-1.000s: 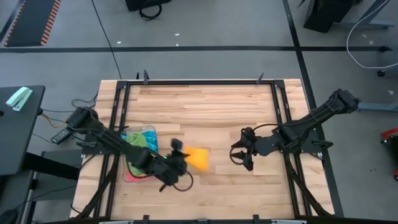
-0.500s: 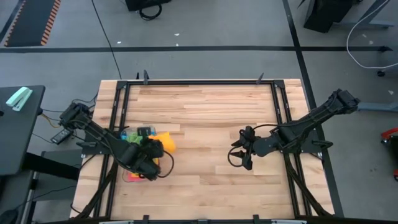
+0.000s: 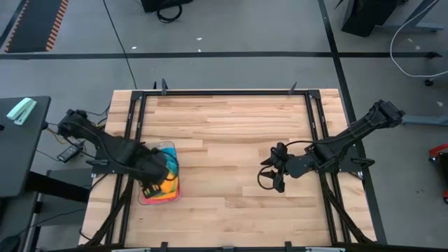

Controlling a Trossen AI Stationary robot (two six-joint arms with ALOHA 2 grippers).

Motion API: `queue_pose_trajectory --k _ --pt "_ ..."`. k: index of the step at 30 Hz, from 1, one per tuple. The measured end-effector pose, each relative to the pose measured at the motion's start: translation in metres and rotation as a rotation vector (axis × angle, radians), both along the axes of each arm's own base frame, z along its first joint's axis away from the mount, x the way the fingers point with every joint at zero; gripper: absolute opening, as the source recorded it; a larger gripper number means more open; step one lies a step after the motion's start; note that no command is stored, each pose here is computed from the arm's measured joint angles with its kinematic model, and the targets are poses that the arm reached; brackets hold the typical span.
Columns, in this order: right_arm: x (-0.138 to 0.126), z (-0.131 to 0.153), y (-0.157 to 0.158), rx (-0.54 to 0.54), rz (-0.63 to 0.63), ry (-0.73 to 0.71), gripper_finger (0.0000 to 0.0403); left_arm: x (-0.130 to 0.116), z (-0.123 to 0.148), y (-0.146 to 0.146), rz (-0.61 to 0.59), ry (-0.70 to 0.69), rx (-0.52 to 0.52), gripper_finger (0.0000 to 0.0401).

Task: Fold microfiber towels
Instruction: Put the yellow microfiber cloth into the transparent bin

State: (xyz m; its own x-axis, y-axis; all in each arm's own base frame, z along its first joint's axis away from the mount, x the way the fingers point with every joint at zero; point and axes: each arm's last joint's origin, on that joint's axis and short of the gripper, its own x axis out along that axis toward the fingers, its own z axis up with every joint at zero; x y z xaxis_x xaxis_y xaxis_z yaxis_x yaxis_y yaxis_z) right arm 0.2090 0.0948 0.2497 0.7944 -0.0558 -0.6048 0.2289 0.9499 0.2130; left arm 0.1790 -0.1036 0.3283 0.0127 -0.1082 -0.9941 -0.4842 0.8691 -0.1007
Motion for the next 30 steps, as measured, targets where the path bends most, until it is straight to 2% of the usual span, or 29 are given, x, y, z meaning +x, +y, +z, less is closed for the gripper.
queue_pose_trajectory --k 5,10,13,18,25,30 --pt "-0.003 0.0 0.006 -0.011 0.017 -0.008 0.0208 -0.01 0.008 0.009 0.106 -0.091 -0.079 0.0054" --pt "-0.008 0.001 0.014 -0.035 0.032 -0.021 0.0208 -0.014 0.012 0.011 0.108 -0.336 -0.226 0.0047" --pt "-0.01 0.001 0.019 -0.043 0.044 -0.027 0.0208 -0.018 0.006 0.014 0.137 -0.457 -0.304 0.0047" --pt "-0.014 0.001 0.025 -0.059 0.047 -0.041 0.0208 -0.036 -0.023 0.023 0.219 -0.425 -0.318 0.0047" --pt "-0.015 0.001 0.025 -0.055 0.032 -0.047 0.0208 -0.063 -0.033 0.039 0.331 -0.487 -0.354 0.0047" --pt "-0.015 0.001 0.025 -0.051 0.026 -0.048 0.0208 -0.079 -0.053 0.048 0.424 -0.463 -0.384 0.0047"
